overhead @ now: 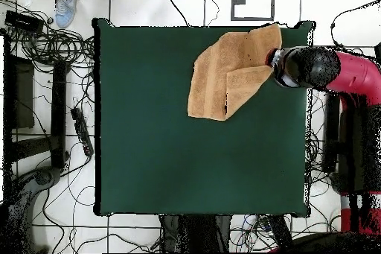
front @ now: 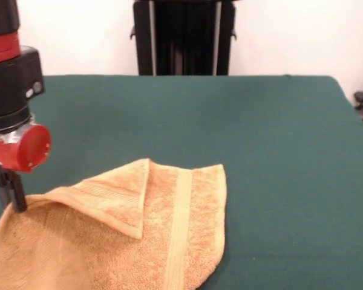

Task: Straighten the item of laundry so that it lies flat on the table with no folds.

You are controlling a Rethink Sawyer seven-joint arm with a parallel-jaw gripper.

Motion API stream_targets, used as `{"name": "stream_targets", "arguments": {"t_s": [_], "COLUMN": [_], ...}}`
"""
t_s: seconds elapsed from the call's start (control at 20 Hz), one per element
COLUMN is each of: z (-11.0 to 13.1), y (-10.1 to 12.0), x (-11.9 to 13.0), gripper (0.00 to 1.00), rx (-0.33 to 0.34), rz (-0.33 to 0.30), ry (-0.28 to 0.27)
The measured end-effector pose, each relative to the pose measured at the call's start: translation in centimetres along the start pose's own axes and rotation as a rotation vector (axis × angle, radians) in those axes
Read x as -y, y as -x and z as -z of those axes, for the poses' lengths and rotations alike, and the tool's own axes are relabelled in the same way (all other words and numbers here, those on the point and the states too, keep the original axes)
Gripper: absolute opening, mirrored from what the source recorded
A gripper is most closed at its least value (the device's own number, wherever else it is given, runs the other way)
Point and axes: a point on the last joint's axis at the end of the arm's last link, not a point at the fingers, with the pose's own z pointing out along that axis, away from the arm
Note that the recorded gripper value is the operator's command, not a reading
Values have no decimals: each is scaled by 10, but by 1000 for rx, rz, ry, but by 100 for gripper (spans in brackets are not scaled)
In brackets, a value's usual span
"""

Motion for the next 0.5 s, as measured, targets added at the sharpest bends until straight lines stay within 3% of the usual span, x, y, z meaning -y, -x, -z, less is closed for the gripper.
{"name": "stream_targets", "arguments": {"t_s": [0.5], "z": [-7], "y": [-8], "x": [27], "gripper": [0], "rx": [-6], "rz": [12], "ry": [0]}}
